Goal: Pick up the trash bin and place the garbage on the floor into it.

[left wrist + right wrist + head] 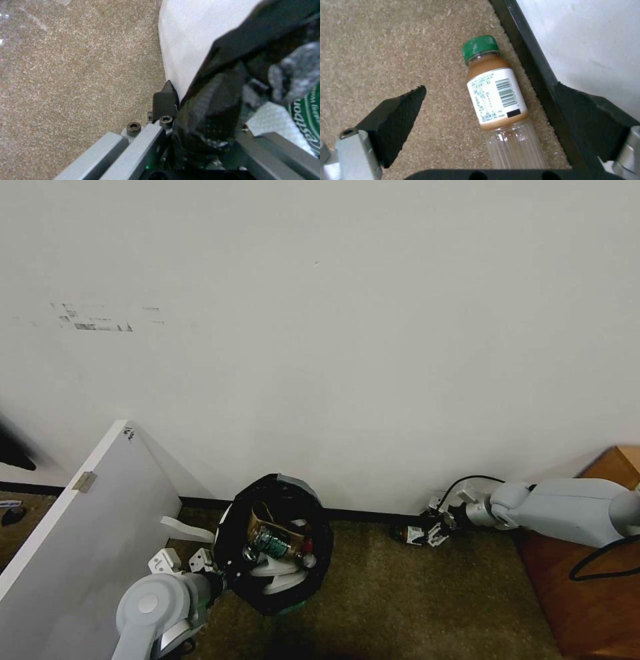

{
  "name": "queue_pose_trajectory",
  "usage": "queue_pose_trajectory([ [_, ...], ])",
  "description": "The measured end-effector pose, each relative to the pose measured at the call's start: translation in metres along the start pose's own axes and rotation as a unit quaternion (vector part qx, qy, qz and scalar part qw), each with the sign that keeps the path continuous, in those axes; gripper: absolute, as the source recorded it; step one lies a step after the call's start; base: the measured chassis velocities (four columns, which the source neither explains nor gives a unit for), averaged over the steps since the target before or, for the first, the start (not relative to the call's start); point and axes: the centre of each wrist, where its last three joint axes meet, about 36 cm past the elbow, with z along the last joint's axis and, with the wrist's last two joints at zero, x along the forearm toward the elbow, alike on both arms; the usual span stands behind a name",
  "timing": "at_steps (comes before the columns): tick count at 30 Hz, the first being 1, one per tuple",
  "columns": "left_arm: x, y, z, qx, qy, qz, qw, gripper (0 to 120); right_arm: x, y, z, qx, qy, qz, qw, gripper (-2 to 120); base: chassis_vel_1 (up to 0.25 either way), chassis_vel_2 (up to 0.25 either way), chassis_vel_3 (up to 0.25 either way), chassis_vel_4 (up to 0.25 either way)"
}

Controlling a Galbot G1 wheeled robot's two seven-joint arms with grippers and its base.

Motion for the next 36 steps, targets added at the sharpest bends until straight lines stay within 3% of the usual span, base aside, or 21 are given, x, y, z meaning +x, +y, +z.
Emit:
queue_pose_trajectory([
  [36, -0.009, 0.010, -0.003, 0.009, 0.003, 0.001, 1.0000, 0, -0.008, -0.004, 0.003, 0.003, 0.032, -0.005, 0.999, 100, 0.000, 0.000, 0.000, 0.000],
])
